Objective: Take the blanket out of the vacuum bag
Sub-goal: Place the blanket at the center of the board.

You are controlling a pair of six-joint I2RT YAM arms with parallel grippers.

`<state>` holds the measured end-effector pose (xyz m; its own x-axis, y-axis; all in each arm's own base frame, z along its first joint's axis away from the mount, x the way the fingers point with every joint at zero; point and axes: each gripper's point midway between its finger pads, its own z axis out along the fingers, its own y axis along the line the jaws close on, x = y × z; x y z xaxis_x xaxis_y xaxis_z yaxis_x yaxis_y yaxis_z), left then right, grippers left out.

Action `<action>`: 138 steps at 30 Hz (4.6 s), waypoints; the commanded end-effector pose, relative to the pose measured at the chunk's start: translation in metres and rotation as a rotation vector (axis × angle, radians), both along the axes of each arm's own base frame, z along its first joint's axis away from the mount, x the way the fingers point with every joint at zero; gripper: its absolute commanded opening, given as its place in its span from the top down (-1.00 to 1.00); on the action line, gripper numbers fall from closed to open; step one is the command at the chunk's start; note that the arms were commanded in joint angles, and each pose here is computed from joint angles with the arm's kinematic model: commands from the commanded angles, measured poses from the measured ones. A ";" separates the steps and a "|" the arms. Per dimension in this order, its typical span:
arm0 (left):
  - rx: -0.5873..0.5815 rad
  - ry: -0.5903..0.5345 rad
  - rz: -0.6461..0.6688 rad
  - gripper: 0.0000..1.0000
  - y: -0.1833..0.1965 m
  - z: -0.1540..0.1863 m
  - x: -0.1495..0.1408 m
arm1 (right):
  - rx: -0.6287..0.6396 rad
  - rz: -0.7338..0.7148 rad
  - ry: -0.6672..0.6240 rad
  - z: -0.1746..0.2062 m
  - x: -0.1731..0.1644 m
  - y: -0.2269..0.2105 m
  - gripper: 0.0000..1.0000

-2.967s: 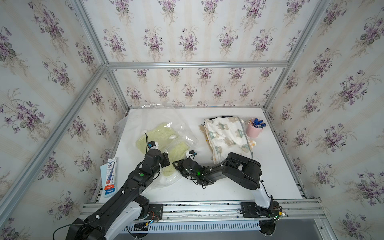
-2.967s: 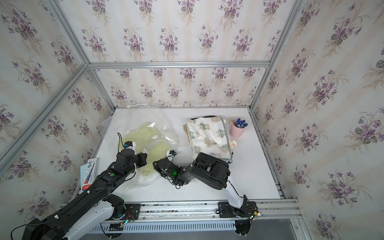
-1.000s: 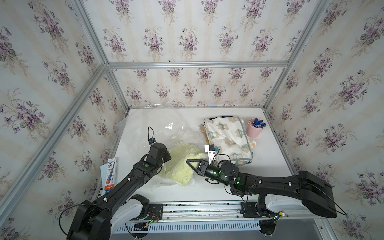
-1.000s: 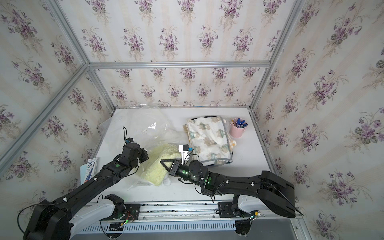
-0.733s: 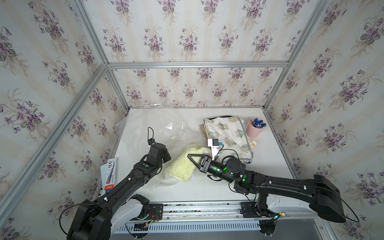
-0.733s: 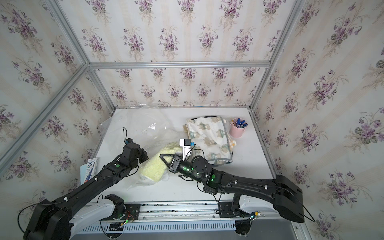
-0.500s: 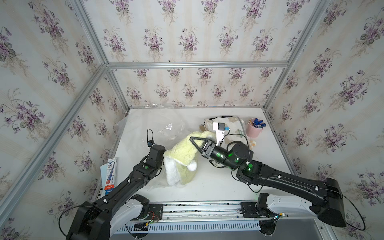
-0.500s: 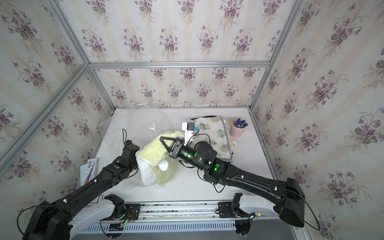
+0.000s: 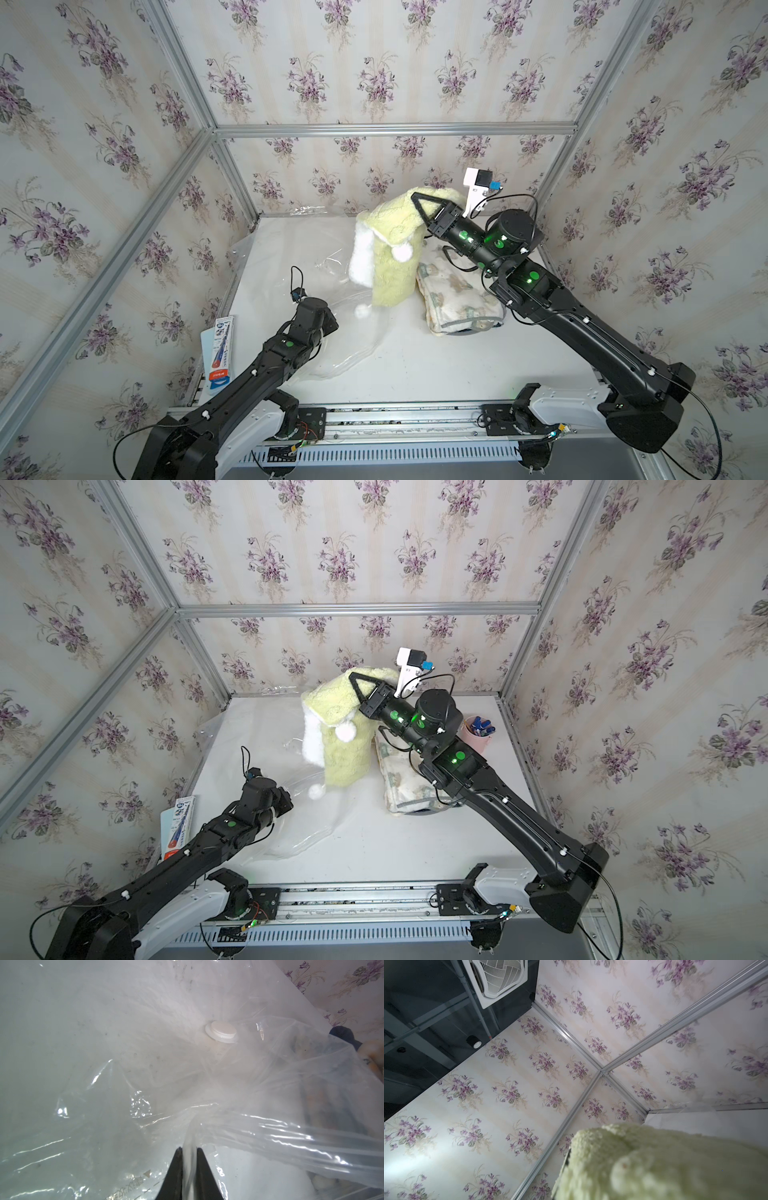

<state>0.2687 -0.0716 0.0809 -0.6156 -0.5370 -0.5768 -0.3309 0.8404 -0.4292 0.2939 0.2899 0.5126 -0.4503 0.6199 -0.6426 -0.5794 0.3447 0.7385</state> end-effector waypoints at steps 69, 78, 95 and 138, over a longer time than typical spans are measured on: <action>-0.069 -0.109 -0.077 0.68 -0.015 0.033 0.005 | 0.132 -0.293 0.828 -0.288 -0.037 -0.161 0.97; -0.097 -0.094 -0.091 0.68 -0.022 0.021 0.007 | -0.134 -0.391 0.902 -0.351 -0.065 -0.186 -0.05; -0.093 -0.108 -0.103 0.62 -0.021 0.027 0.003 | -0.575 -0.195 0.768 -0.298 -0.121 -0.191 0.08; -0.080 -0.043 -0.147 0.56 -0.027 0.021 0.000 | -0.804 -0.232 0.590 -0.344 0.032 -0.094 -0.12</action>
